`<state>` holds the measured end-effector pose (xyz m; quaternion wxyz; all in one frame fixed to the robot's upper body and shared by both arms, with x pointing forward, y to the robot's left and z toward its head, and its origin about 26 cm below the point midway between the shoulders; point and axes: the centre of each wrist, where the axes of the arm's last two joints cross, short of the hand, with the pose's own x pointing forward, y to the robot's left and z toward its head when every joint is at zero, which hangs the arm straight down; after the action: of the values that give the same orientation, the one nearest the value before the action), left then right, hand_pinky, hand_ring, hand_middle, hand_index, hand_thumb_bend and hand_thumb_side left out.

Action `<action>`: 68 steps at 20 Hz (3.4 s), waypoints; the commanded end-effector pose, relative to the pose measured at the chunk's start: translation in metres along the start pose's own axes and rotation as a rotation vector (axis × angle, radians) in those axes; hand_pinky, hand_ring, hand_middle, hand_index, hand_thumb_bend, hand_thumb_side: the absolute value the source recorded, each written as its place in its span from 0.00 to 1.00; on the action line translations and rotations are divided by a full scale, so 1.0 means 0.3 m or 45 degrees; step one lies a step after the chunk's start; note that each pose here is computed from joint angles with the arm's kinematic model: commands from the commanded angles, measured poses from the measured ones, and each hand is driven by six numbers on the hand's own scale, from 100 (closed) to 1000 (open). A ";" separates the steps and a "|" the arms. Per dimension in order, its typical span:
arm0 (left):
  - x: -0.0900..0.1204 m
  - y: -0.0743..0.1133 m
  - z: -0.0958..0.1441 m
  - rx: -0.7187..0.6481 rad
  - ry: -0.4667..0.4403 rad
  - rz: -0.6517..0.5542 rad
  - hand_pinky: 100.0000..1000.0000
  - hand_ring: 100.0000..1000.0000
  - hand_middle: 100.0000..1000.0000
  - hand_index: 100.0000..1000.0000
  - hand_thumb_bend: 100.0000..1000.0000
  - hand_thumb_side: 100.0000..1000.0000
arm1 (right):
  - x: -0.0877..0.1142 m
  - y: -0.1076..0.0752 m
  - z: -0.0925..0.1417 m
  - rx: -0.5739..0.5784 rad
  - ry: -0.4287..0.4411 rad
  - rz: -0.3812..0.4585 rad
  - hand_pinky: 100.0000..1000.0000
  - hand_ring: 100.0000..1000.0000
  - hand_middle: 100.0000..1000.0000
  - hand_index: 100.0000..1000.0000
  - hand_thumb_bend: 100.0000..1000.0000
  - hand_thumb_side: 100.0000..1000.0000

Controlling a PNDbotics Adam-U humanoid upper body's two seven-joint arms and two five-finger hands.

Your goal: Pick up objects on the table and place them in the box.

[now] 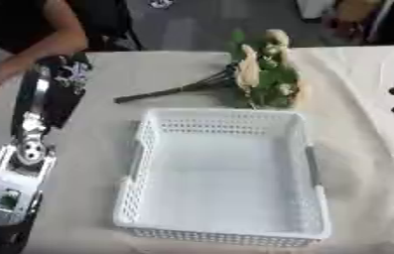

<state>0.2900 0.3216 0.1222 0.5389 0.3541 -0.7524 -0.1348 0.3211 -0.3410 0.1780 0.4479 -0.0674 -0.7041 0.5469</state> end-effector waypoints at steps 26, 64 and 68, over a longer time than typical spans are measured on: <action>0.313 0.229 -0.261 -0.525 -0.321 -0.921 0.75 0.75 0.74 0.84 0.83 0.66 | 0.022 -0.032 -0.008 -0.129 -0.114 0.021 0.63 0.81 0.99 1.00 0.00 0.21; 0.340 -0.100 -0.678 -1.027 -0.281 -1.103 0.88 0.78 0.69 0.79 0.93 0.66 | 0.038 -0.030 -0.041 -0.066 -0.160 0.005 0.63 0.81 0.99 1.00 0.00 0.23; 0.326 -0.130 -0.674 -1.021 -0.289 -1.073 0.88 0.78 0.68 0.78 0.93 0.66 | 0.042 -0.031 -0.044 -0.065 -0.168 0.007 0.63 0.81 0.99 1.00 0.00 0.23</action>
<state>0.4710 0.2612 0.2314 0.4546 0.3597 -0.4791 -0.6591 0.3266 -0.3300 0.1820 0.4133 -0.0388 -0.7412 0.5276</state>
